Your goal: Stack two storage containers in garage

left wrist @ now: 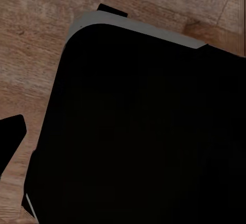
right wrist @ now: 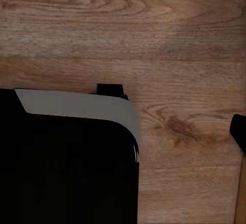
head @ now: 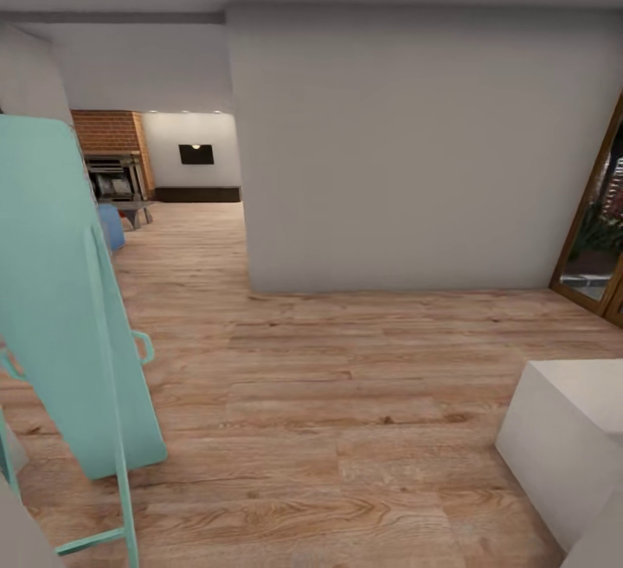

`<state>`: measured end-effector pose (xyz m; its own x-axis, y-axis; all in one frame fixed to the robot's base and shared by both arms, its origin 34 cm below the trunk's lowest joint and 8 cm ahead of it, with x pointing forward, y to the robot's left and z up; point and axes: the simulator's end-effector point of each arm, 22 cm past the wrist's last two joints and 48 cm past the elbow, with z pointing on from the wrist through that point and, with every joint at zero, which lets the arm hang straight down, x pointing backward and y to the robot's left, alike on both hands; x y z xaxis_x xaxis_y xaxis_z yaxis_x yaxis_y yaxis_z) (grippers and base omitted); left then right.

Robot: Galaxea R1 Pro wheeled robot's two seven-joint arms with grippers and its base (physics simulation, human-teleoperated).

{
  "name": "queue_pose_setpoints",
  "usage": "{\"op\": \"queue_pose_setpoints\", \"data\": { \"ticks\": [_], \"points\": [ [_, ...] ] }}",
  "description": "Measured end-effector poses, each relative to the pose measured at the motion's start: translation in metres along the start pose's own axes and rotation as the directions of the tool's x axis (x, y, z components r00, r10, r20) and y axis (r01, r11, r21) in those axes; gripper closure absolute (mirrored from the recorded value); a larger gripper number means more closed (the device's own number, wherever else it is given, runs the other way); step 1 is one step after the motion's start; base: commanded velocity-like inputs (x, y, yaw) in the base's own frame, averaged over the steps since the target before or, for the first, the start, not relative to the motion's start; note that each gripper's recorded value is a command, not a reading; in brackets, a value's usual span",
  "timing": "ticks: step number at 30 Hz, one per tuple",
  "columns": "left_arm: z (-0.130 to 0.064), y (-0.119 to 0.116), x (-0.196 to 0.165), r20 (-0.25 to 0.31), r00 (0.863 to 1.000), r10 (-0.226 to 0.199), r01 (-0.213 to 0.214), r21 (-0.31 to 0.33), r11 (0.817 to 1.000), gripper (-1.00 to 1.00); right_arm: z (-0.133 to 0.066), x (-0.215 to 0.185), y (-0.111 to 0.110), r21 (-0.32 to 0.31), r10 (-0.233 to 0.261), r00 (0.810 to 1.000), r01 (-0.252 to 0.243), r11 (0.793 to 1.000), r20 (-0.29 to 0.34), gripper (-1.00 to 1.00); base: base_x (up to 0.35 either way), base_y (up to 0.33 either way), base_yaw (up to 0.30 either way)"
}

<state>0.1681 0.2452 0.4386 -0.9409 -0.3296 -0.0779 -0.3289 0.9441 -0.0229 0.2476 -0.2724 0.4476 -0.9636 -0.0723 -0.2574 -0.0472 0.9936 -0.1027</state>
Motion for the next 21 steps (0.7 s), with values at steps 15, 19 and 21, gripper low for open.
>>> {"op": "queue_pose_setpoints", "data": {
  "ticks": [15,19,21],
  "points": [
    [0.0000,0.0018,0.0000,-0.001,1.000,0.001,-0.001,-0.002,1.000,-1.00,0.0000,0.0001,-0.0009,0.002,0.002,1.000,-0.002,1.000,0.000,-1.00,0.323,0.000,0.000],
    [0.0000,0.0017,0.0001,-0.001,1.000,0.001,-0.001,-0.002,1.000,-1.00,0.0000,0.0003,-0.0004,0.001,0.002,1.000,-0.002,1.000,-0.001,-1.00,0.323,0.000,0.000],
    [0.0000,0.0017,0.0001,-0.001,1.000,0.001,-0.001,-0.002,1.000,-1.00,0.0000,0.0008,-0.0002,0.001,0.001,1.000,-0.001,1.000,-0.004,-1.00,0.323,0.000,0.000]
  ]
}}
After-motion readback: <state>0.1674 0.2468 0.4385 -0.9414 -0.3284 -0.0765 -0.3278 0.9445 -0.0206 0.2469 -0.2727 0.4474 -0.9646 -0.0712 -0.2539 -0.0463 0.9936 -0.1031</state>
